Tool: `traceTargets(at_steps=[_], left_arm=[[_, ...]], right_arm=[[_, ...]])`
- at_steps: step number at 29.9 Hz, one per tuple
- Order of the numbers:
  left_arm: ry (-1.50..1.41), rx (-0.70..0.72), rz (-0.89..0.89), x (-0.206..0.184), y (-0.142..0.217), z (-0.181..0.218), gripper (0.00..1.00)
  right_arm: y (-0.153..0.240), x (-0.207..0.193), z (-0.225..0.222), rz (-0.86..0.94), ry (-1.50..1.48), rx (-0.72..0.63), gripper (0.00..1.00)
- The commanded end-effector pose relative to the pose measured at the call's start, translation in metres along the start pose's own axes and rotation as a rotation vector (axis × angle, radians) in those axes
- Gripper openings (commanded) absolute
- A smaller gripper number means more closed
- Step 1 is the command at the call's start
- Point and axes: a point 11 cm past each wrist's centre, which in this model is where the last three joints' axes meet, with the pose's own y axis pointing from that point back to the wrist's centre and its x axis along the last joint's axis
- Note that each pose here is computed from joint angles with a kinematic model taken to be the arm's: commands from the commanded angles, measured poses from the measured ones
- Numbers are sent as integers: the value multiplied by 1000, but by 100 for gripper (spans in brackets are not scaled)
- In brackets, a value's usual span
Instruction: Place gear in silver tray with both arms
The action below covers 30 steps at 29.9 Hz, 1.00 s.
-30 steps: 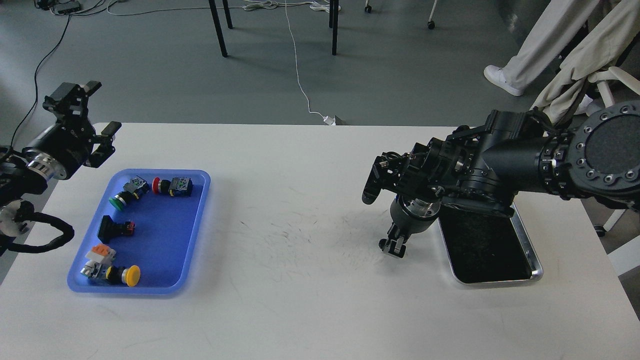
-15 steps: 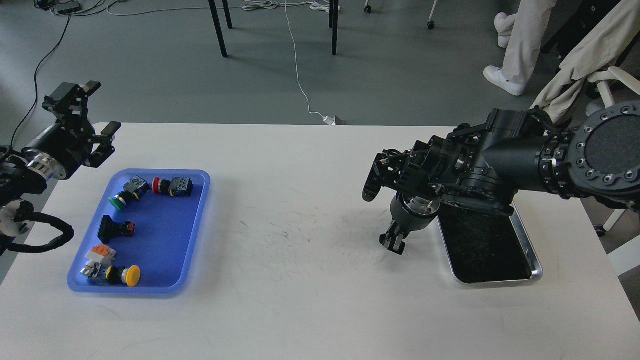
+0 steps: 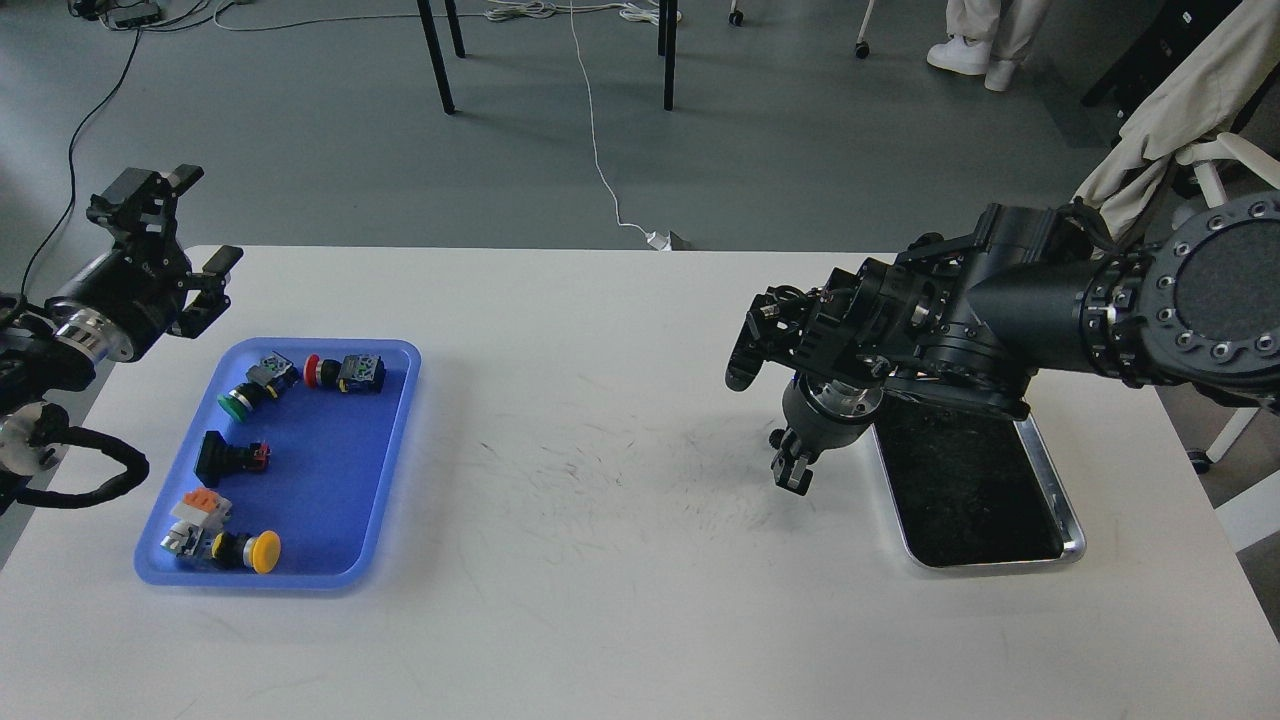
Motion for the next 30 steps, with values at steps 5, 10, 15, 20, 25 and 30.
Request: traceTargets(at_steps=[5, 10, 15, 20, 25, 30], left_arm=[[0, -1, 1, 0, 0, 0, 98], [2, 0, 0, 0, 0, -1, 98], [7, 1, -3, 0, 1, -1, 98], [17, 1, -24, -2, 1, -1, 98], [14, 5, -20, 0, 2, -2, 98], [9, 7, -9, 4, 4, -2, 98]], right_arm=[[9, 6, -1, 9, 1, 2, 1], [12, 9, 12, 29, -35, -32, 41], [26, 17, 42, 106, -129, -96, 55], [20, 14, 40, 105, -146, -83, 60], [20, 13, 39, 91, -156, -80, 69], [24, 18, 39, 114, -178, -68, 83]])
